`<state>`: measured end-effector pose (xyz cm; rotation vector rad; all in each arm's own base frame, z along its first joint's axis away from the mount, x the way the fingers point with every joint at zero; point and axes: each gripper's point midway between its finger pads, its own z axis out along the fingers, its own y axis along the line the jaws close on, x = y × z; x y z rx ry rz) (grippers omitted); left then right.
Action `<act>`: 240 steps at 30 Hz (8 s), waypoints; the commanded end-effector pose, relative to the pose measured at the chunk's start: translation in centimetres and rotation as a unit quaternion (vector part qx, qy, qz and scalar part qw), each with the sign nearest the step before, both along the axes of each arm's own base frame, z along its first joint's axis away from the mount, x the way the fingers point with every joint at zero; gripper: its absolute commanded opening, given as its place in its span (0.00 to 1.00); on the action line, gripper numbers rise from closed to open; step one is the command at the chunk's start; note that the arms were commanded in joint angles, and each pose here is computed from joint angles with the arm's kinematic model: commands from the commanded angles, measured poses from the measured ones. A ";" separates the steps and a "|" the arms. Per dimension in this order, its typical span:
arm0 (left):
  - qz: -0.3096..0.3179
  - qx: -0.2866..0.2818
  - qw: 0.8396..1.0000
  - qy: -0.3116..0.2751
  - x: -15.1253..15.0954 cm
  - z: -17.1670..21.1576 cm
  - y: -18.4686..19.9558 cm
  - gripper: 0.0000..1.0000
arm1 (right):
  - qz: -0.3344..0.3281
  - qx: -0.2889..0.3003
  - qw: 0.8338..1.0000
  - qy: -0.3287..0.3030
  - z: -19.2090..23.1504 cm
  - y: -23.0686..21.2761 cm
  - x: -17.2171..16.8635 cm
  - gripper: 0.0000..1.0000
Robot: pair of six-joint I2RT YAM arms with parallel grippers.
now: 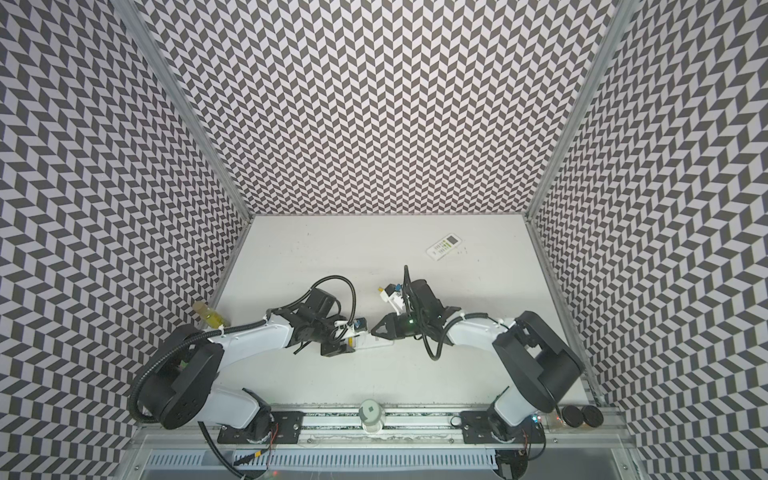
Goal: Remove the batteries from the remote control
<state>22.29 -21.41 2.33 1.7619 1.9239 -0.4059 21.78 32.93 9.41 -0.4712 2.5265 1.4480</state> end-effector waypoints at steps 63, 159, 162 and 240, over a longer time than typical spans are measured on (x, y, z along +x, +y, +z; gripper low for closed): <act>-0.001 0.002 1.000 -0.001 0.1 0.0 -0.5 0.32 | -0.003 -0.064 0.996 0.058 -3.1 2.8 0.6 0.00; 0.010 0.002 1.000 -0.009 0.5 0.3 -0.5 0.29 | -0.069 -0.171 0.978 0.099 -2.8 -1.2 2.3 0.00; 0.015 0.000 1.000 -0.008 0.6 0.4 -0.6 0.29 | -0.065 -0.193 0.973 0.104 -3.2 -0.6 2.0 0.00; 0.041 0.017 0.998 -0.038 1.5 2.7 -0.9 0.66 | -0.017 -0.041 0.984 0.173 -5.8 -0.2 1.8 0.00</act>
